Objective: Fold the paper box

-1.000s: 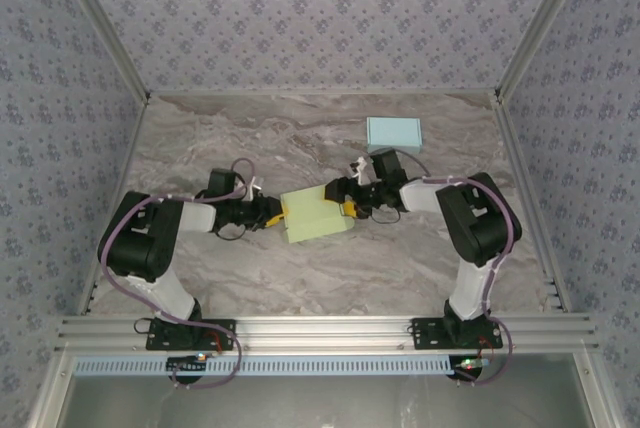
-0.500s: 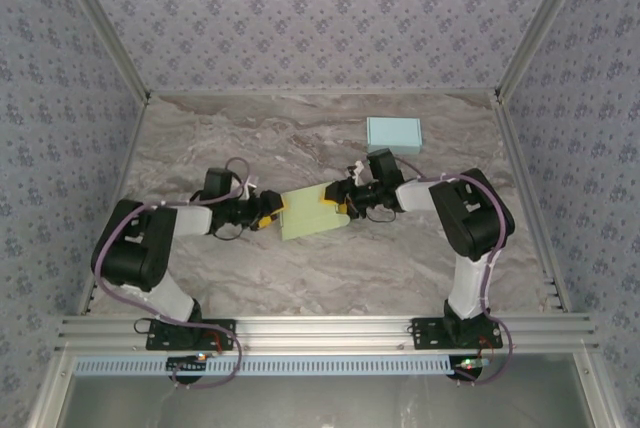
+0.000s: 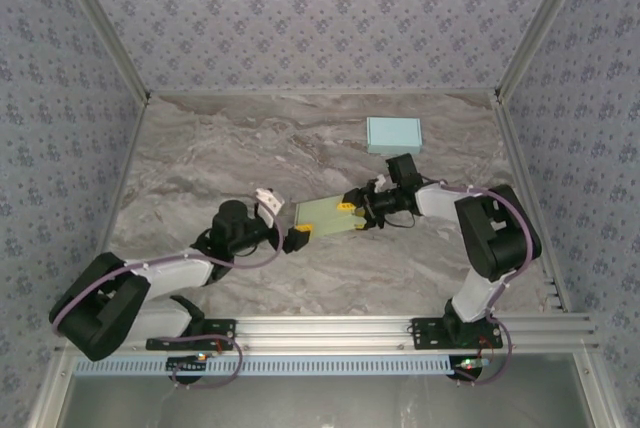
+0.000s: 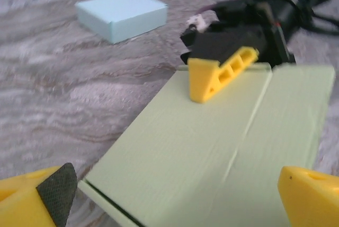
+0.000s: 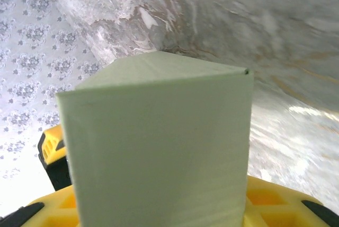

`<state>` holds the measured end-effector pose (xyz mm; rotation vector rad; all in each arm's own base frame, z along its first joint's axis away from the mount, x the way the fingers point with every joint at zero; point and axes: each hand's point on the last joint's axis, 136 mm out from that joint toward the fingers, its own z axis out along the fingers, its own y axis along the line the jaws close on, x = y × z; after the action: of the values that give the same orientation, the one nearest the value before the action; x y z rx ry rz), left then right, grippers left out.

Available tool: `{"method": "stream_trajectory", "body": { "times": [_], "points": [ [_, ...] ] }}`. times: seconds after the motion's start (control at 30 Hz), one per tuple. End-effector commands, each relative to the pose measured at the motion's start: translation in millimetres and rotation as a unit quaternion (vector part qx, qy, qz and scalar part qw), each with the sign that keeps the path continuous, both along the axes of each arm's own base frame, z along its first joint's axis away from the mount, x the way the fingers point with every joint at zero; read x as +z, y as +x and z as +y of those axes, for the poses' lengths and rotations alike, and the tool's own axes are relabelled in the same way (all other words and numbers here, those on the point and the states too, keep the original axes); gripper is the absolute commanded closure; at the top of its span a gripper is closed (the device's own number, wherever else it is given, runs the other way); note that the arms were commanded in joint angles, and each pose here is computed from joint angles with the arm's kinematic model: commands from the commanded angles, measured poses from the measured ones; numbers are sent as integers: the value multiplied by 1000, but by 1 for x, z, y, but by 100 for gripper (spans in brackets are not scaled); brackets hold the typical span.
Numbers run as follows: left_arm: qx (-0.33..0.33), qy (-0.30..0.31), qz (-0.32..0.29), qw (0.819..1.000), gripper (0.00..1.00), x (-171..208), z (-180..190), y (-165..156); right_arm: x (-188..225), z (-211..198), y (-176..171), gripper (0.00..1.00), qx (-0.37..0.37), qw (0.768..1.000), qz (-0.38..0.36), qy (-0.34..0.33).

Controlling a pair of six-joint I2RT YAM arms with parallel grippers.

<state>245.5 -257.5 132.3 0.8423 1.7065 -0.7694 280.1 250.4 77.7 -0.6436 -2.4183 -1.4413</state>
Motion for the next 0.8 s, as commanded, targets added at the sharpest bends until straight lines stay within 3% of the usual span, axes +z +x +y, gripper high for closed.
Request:
{"method": "stream_trajectory", "body": {
  "times": [0.0,0.13,0.37,0.57,0.63,0.77],
  "points": [
    [-94,27,-145,985,1,19,-11,-23,-10,-21,-19,62,-18,996,83,-23],
    [-140,81,-166,973,2,14,-16,-42,-11,-33,-19,63,-34,995,94,-24],
    [-166,158,-217,949,4,-9,-35,-43,-11,-33,-18,63,-39,993,107,-18],
    [-140,215,-234,938,7,-32,-48,-20,-7,-34,-17,62,-45,993,107,-18],
    [-130,242,-248,929,11,-35,-53,-12,-7,-35,-19,61,-46,993,106,-19],
    [-88,249,-255,930,22,-29,-54,6,-7,-35,-19,61,-53,993,106,-19]
  ]
}}
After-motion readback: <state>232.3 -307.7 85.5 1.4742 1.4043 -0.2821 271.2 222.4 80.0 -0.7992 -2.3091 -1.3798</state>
